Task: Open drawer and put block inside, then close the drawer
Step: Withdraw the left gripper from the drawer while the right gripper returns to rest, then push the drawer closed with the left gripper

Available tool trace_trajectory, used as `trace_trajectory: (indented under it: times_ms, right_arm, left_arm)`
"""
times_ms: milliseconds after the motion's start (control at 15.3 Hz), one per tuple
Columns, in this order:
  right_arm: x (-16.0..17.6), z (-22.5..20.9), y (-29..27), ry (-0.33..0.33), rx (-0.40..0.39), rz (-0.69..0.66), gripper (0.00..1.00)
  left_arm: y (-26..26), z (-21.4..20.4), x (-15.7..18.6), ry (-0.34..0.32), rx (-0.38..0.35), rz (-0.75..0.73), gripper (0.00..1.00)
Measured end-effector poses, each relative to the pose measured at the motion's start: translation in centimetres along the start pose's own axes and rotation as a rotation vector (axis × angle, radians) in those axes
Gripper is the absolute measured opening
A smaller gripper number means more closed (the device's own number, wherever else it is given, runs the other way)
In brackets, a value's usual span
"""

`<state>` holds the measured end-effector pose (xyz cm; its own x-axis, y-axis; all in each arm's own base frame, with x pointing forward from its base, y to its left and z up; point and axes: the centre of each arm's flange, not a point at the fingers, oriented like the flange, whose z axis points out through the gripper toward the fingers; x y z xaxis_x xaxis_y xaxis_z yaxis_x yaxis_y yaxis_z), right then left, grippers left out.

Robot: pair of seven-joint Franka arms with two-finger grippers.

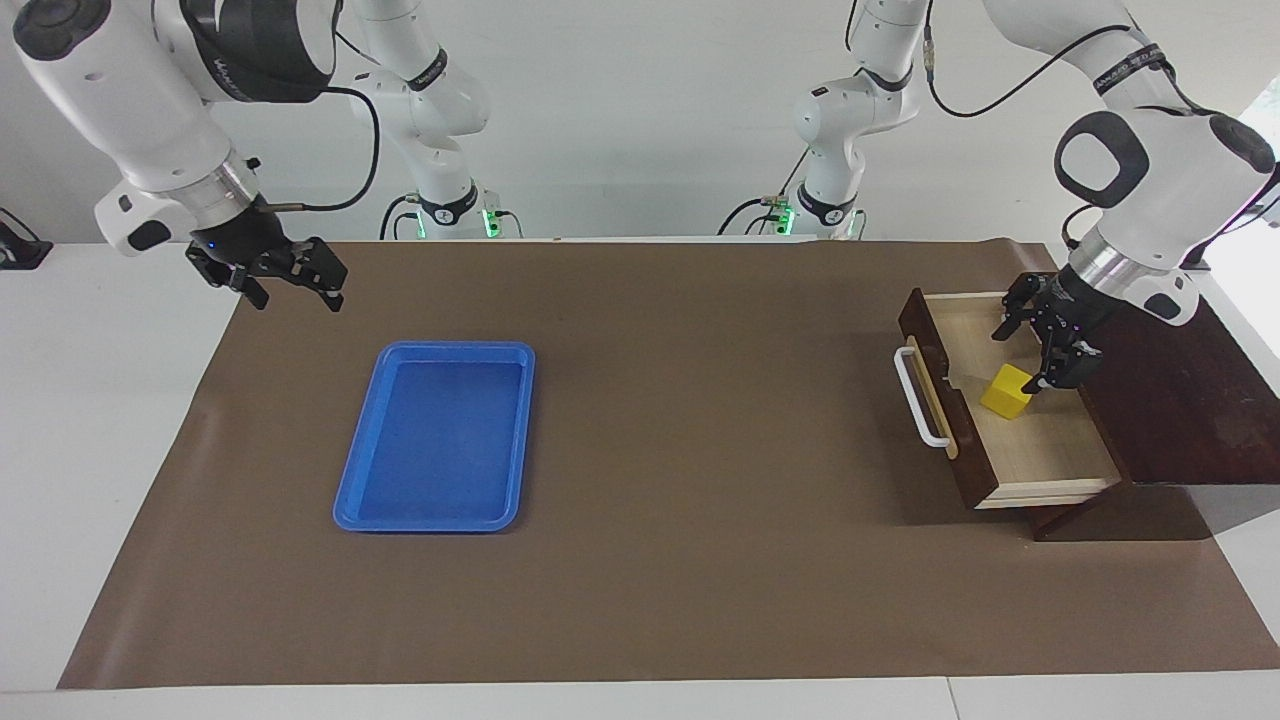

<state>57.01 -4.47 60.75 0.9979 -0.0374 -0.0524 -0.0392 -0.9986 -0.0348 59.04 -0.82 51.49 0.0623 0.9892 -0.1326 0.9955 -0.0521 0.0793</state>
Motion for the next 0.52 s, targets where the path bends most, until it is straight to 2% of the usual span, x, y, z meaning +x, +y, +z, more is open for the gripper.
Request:
trace_trajectory:
  times_ms: [131, 196, 262, 327, 393, 524]
  right_arm:
    - [-1.2, -1.1, 0.6, -0.011, -0.03, -0.054, 1.0]
    - [-2.0, -1.7, 0.4, -0.027, -0.035, -0.066, 1.0]
    - [-2.7, -2.2, 0.1, -0.039, -0.039, -0.077, 1.0]
    - [-3.2, -2.6, 0.0, -0.039, -0.044, -0.088, 1.0]
    - [-3.3, -2.8, -0.1, -0.035, -0.053, -0.098, 1.0]
    - [-2.9, -2.5, -0.1, -0.017, -0.069, -0.107, 1.0]
  left_arm:
    - [-0.7, 2.2, -9.0, 0.105, 0.028, 0.052, 1.0]
    - [-1.6, 4.1, -12.4, 0.139, 0.042, 0.078, 1.0]
    - [-2.4, 6.0, -13.9, 0.16, 0.049, 0.094, 1.0]
    - [-2.8, 7.4, -13.7, 0.173, 0.048, 0.097, 1.0]
    - [-2.7, 8.4, -12.0, 0.182, 0.038, 0.08, 1.0]
    - [-1.7, 8.1, -5.8, 0.199, 0.018, 0.063, 1.0]
